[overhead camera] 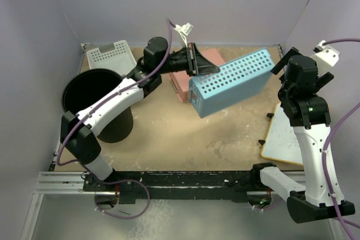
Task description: Turn the large container upside down
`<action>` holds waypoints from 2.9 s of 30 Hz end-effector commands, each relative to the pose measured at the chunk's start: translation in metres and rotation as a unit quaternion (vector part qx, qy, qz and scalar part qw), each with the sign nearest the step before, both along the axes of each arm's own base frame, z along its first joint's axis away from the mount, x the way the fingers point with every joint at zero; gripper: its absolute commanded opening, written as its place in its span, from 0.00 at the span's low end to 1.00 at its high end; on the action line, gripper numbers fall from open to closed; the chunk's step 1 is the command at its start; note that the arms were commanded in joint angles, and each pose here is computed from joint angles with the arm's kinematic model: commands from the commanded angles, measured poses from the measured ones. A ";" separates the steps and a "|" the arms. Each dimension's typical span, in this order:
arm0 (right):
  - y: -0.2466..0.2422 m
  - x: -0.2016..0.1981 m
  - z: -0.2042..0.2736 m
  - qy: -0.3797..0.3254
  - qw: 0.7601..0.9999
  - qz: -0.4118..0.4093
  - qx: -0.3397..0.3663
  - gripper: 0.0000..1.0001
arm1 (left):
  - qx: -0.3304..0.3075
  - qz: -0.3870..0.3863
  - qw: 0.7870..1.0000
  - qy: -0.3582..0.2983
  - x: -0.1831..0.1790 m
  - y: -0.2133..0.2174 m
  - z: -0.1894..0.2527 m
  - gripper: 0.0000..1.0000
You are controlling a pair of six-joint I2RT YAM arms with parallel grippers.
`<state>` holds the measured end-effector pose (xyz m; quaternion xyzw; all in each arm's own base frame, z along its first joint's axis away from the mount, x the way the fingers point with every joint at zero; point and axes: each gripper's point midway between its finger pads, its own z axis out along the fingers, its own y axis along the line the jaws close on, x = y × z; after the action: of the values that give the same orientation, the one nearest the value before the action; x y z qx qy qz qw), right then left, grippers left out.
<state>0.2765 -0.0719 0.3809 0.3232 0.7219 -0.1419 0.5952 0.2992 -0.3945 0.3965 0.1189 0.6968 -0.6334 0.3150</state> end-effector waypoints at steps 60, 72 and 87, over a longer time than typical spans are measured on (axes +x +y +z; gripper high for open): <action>0.109 0.009 -0.159 0.222 0.917 0.320 0.090 1.00 | 0.371 0.162 0.912 0.063 0.068 0.065 -0.234 0.56; 0.135 -0.019 -0.201 0.260 0.881 0.361 0.161 1.00 | 0.434 0.052 0.899 -0.016 -0.004 0.084 -0.254 0.57; 0.052 -0.058 -0.245 0.364 0.920 0.061 0.131 1.00 | 0.382 -0.097 0.919 0.013 -0.095 0.033 -0.307 0.56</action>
<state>0.2372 -0.0055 0.1462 0.2227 0.9325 -0.0736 0.2746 0.1949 -0.3366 0.0822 0.2912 0.8961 -0.3004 0.1480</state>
